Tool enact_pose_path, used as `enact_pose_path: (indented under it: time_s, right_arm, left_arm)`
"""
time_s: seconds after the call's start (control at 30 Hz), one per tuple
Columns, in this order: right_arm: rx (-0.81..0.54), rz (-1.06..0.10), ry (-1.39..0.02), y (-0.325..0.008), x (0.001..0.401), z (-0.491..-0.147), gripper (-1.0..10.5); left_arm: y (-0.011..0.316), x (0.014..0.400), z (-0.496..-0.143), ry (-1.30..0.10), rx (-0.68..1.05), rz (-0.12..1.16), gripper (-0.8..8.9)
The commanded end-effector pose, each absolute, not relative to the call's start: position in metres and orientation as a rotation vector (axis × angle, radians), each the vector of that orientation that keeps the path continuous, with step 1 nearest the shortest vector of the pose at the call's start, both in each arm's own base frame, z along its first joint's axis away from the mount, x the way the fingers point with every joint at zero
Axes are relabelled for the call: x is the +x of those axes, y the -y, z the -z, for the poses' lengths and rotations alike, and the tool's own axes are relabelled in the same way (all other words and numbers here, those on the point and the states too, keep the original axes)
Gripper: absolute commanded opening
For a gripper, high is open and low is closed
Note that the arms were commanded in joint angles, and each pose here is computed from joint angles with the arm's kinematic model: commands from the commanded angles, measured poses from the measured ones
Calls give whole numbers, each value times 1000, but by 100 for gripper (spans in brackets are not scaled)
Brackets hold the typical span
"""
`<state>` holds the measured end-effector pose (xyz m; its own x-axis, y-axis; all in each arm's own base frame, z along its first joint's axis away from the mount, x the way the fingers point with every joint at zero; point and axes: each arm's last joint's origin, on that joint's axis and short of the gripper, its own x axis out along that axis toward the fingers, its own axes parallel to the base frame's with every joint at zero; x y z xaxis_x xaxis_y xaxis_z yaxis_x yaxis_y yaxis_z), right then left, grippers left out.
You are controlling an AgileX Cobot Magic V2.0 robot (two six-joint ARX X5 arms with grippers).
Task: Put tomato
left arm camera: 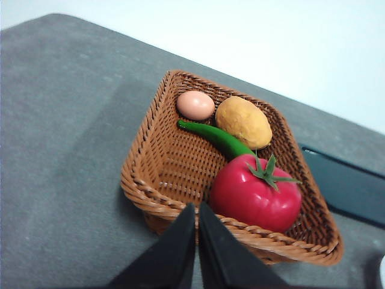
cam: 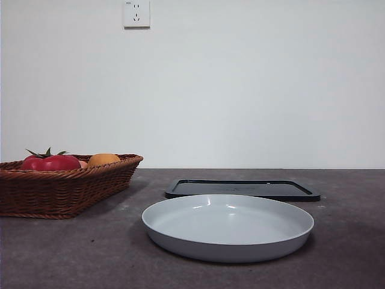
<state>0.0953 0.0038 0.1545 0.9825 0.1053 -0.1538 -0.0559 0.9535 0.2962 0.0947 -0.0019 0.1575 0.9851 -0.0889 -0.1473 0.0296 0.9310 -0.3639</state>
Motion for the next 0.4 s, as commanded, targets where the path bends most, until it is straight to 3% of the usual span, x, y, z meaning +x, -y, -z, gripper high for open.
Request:
enact_pose_path:
  time_s: [0.03,0.4]
  right_arm:
    - [343,-102,-121,-4,93,-170,7]
    - [347,-157,-137,-6,77,-224,7]
  left_arm:
    - [2,93,-163,-161,-440,53,9]
    - [3,80,-210,-187,-460,97,10]
